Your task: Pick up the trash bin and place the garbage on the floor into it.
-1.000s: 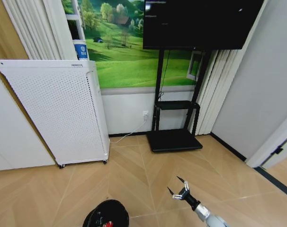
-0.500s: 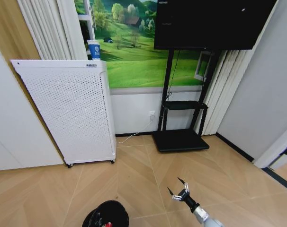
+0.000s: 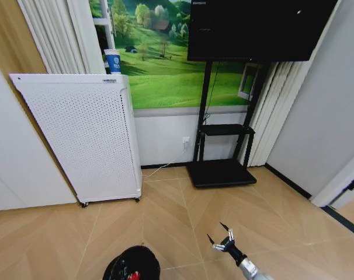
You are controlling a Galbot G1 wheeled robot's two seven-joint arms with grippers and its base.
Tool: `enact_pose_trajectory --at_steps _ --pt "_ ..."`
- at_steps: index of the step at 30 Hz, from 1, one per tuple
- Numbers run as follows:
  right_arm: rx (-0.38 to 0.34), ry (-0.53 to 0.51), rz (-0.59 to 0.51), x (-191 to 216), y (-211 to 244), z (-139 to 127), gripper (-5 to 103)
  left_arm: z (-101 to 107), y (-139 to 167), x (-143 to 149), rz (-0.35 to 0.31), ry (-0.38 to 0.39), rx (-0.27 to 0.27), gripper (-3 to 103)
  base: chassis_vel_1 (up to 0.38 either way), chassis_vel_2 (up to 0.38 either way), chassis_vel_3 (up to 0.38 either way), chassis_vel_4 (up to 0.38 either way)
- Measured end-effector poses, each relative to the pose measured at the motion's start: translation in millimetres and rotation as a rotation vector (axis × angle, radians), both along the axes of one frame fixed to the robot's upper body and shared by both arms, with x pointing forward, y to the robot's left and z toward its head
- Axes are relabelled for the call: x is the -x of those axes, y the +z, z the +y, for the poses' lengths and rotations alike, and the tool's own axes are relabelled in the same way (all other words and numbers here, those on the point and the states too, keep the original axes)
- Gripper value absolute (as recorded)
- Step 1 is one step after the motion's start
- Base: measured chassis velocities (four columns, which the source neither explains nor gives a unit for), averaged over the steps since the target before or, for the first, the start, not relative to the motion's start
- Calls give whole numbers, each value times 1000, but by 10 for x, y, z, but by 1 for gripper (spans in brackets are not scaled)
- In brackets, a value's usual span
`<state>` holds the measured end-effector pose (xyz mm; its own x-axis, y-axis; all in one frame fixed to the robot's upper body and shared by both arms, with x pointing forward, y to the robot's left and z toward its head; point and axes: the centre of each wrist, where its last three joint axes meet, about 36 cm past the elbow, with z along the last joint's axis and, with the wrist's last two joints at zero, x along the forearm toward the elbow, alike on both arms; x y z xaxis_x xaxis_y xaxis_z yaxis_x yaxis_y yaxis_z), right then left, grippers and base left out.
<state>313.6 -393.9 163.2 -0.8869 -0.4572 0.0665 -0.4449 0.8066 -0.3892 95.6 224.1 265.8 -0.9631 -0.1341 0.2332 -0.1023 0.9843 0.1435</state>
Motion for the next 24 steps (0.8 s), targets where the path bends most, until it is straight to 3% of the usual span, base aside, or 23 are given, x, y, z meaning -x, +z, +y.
enact_pose_trajectory --at_steps 12,24 --pt "-2 13 29 115 -90 69 100 151 -35 -376 -30 -8 -3 7 0 0 0 0" --pt "-3 16 35 166 -122 117 100 -86 -238 -455 -10 -42 45 7 0 0 0 0"
